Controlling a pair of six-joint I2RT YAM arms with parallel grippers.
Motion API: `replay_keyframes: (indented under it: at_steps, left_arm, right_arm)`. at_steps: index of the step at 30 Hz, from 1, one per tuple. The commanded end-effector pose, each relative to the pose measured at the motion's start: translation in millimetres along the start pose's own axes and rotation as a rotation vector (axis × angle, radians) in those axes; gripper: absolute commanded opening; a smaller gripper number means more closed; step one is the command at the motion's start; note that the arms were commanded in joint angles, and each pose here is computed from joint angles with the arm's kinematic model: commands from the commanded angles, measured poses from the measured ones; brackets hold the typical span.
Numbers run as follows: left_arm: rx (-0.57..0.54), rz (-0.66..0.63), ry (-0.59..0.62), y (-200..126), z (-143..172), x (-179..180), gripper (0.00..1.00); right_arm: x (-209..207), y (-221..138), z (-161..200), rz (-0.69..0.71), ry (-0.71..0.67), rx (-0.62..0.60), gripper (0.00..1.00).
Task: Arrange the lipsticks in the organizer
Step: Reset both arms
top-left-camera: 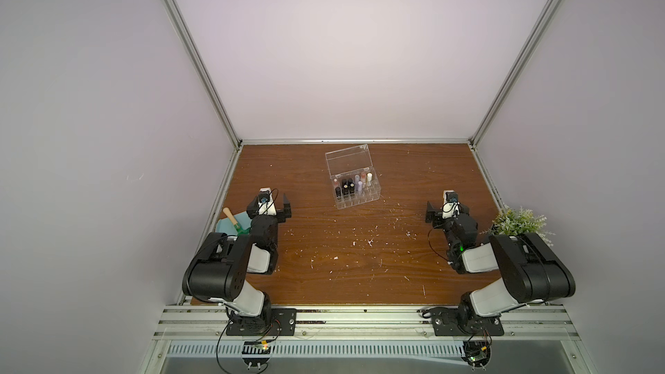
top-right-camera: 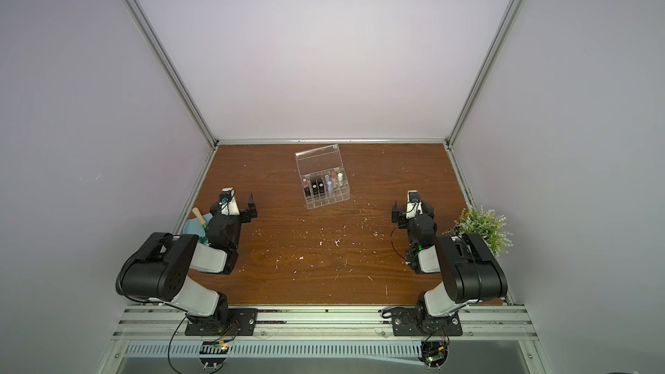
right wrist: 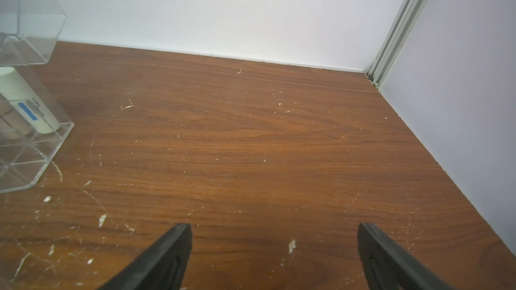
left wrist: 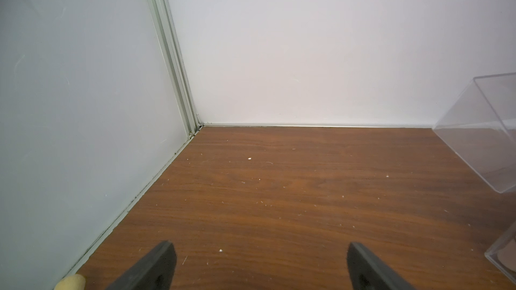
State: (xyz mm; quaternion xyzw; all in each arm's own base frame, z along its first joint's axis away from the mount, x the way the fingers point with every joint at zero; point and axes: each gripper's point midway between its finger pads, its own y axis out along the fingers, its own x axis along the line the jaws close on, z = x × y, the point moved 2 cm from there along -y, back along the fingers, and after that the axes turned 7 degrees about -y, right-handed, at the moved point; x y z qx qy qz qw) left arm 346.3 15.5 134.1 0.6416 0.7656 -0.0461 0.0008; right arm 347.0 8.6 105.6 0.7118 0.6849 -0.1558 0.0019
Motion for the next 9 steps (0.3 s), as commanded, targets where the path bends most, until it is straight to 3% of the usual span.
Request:
replay_keyframes:
  at_steps: [1, 9]
  left_arm:
    - [0.020, -0.031, -0.004, 1.4, 4.6, 6.7, 0.99]
    - [0.021, -0.031, -0.004, 1.1, 4.9, 6.8, 0.99]
  right_arm:
    - [-6.4, 3.6, -19.6, 0.030, 0.028, -0.063, 1.00]
    - [-6.4, 2.2, -19.8, 0.028, 0.028, -0.067, 1.00]
